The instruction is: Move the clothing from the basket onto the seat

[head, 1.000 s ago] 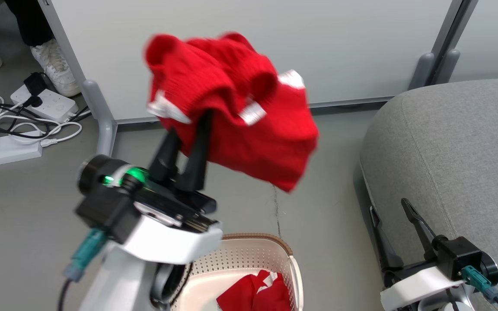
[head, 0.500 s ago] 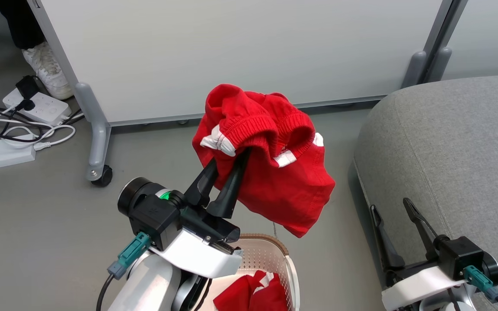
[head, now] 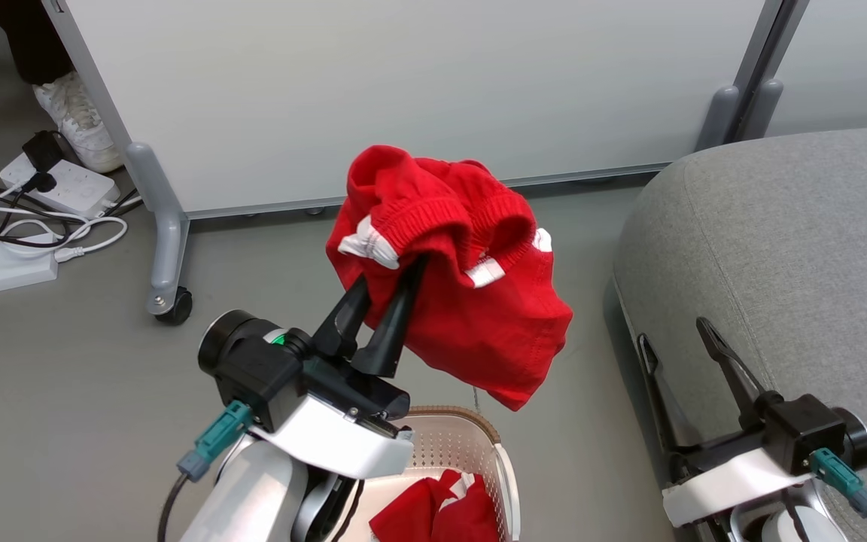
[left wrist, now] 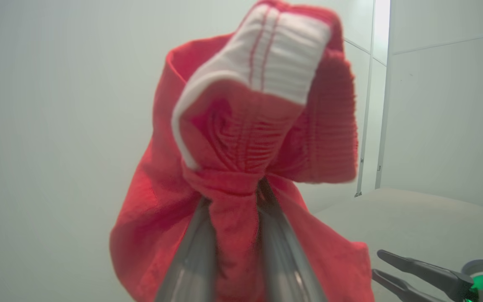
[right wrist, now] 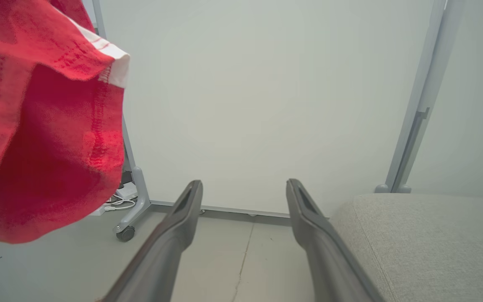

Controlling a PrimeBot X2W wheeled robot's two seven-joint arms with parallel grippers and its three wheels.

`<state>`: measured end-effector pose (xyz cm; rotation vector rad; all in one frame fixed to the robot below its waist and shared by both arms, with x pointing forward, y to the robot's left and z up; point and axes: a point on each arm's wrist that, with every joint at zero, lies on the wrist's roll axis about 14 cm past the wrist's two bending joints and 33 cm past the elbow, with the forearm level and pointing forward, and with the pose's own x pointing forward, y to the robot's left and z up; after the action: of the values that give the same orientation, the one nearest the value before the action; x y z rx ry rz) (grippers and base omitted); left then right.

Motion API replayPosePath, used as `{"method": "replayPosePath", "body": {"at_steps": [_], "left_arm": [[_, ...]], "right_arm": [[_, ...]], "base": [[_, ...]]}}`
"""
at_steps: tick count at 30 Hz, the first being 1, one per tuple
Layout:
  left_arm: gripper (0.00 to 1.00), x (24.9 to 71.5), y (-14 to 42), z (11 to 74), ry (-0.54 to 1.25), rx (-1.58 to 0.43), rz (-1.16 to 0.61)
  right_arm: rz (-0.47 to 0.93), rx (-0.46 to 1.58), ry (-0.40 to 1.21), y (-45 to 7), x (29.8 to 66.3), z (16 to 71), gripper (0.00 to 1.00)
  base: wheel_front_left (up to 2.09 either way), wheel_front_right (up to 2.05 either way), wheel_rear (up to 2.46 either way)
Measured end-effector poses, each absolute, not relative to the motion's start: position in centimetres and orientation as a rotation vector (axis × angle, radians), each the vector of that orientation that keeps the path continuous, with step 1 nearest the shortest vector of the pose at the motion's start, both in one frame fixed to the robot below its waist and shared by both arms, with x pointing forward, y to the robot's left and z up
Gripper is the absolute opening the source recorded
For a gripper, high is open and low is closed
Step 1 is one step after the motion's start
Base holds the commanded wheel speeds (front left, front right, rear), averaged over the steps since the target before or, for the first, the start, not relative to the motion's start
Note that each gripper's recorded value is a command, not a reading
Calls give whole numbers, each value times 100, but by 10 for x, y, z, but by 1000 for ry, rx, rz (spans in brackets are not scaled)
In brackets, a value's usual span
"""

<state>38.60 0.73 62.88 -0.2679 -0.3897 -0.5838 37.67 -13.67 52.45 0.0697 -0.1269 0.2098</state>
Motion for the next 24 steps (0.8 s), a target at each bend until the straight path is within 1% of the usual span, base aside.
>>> {"method": "replayPosePath", "body": {"at_steps": [2, 8, 9, 11, 16, 24], "left_arm": [[0, 388, 11, 628, -383, -286, -573], [0, 392, 15, 620, -361, -276, -559], [0, 393, 15, 617, -353, -271, -557], [0, 393, 16, 615, -348, -270, -555], [0, 392, 14, 613, -341, -264, -564], [0, 382, 0, 612, -335, -257, -618]], "right_arm": [[227, 69, -148, -135, 377, 532, 100], [374, 2, -233, -108, 368, 559, 100], [408, -35, -273, -103, 365, 571, 100], [455, -44, -300, -92, 358, 579, 100], [570, -61, -324, -68, 340, 585, 100], [607, -89, -328, -59, 338, 585, 100]], "base": [[0, 0, 0], [0, 0, 0], [0, 0, 0], [0, 0, 0], [0, 0, 0], [0, 0, 0]]}}
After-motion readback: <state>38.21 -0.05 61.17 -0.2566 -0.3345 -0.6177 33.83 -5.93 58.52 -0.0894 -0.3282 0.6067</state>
